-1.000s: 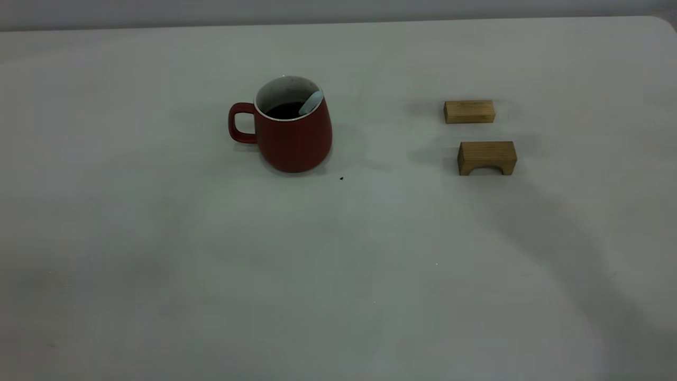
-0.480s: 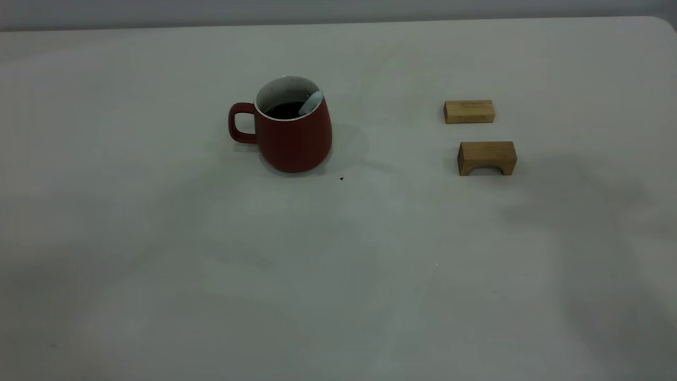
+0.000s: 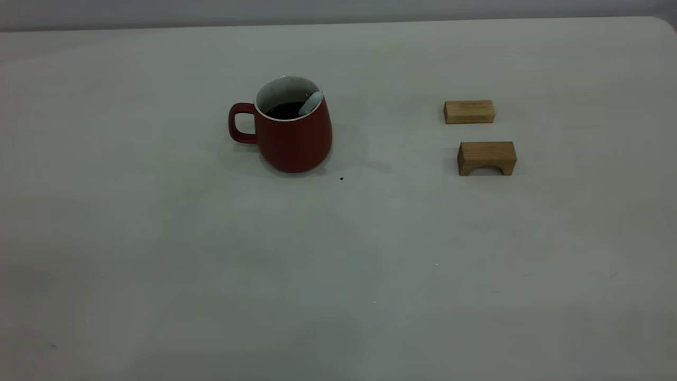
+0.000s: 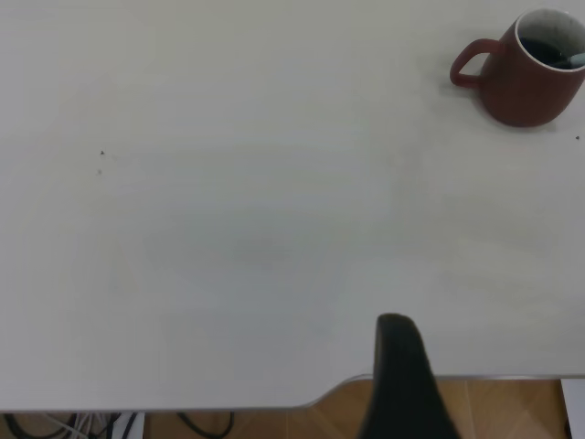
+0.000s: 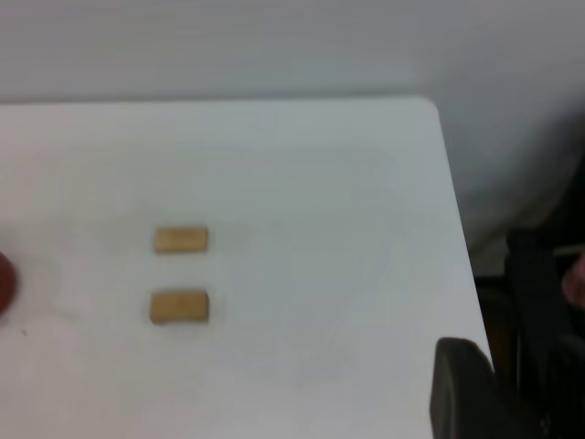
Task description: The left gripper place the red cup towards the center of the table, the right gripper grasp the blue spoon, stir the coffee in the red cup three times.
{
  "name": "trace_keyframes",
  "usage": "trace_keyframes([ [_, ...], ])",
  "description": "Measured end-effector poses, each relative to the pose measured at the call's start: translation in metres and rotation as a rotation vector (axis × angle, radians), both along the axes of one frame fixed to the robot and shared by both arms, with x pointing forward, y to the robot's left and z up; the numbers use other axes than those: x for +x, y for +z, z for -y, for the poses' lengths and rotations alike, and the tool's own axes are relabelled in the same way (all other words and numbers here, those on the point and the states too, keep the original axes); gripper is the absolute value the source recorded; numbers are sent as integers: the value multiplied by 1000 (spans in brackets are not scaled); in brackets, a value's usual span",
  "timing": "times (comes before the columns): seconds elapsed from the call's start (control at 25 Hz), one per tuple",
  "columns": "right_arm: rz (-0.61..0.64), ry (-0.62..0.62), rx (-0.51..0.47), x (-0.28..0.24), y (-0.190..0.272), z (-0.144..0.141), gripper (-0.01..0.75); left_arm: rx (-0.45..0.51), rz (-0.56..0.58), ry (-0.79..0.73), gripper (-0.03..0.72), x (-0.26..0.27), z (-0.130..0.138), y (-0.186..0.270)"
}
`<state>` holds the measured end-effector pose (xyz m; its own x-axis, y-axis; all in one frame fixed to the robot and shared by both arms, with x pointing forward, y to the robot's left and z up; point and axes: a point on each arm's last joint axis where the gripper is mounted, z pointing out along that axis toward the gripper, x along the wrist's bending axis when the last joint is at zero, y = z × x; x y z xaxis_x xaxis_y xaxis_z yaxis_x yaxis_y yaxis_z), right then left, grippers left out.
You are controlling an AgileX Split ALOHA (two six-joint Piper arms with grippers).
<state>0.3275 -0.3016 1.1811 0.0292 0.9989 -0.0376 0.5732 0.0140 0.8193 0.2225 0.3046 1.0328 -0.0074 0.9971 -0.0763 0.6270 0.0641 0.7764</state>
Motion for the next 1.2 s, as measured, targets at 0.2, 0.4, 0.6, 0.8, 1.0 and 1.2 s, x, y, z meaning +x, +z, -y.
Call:
trace_keyframes([
  [0.2, -13, -54, 30, -45, -74, 4, 238, 0, 0, 0, 551, 0, 0, 0],
  [0.4, 57, -95, 54, -74, -119, 3, 238, 0, 0, 0, 551, 0, 0, 0],
  [0.6, 134, -83, 59, -90, -128, 2, 238, 0, 0, 0, 551, 0, 0, 0],
  [0.8, 125, -84, 59, -90, -129, 2, 238, 0, 0, 0, 551, 0, 0, 0],
  [1.0, 29, -82, 51, -91, -142, 2, 238, 0, 0, 0, 551, 0, 0, 0],
  [1.2, 24, -72, 52, -91, -142, 1, 238, 0, 0, 0, 551, 0, 0, 0],
])
